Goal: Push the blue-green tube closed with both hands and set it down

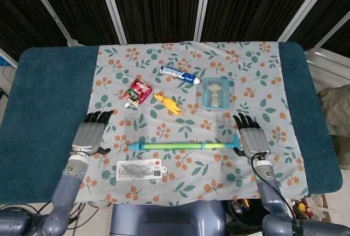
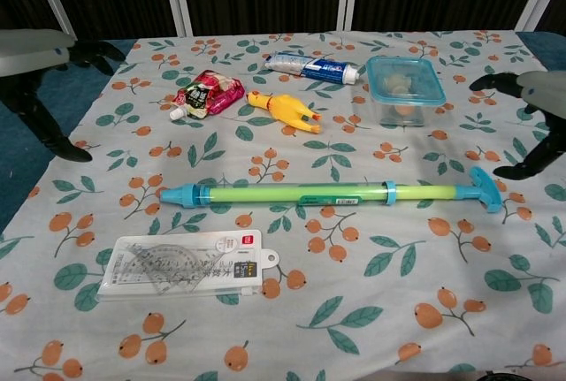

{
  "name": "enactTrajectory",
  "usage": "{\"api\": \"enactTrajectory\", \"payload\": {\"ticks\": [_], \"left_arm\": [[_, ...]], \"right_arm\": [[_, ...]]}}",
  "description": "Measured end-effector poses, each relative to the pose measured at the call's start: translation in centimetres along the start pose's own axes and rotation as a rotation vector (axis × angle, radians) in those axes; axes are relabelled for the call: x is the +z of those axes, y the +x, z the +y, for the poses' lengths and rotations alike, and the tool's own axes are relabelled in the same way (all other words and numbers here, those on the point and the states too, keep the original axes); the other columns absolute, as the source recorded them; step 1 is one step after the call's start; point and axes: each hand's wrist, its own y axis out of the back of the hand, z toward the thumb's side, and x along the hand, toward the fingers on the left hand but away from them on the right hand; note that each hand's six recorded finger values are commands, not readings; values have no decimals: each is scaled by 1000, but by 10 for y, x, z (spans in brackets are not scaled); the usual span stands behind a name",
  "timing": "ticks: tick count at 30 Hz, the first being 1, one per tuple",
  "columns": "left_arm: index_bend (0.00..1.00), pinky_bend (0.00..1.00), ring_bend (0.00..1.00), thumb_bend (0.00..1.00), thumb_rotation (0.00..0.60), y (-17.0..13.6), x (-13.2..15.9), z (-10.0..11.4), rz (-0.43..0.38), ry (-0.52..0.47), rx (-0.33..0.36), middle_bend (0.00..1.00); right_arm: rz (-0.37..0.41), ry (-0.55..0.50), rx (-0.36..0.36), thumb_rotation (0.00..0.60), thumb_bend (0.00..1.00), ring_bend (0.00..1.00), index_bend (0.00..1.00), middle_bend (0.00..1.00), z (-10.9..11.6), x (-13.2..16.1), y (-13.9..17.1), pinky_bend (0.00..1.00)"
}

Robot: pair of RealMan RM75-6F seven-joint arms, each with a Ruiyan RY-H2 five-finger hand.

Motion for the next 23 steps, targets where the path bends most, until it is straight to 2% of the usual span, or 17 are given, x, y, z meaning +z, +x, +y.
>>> {"api": "enactTrajectory", "payload": {"ticks": [5,10,18,23], "left_arm": [[18,38,7,91,600,-22,-27,7,-18,-18,58,55],[0,4,0,79,600,-55,-65,8,-31,-19,136,2],[0,0,0,75,600,-132,-149,-3,52,-23,275,0],[0,0,0,75,600,-156,-172,-5,65,-15,320,0]], "right_arm": [[5,15,-40,600,62,0,0,0,13,-26,20,156],[28,43,-101,600,43,0,0,0,27,-53,49,151],[4,41,-193,600,42,0,0,0,41,-115,114,151],[19,51,-244,600,42,0,0,0,50,-140,145,151]]}}
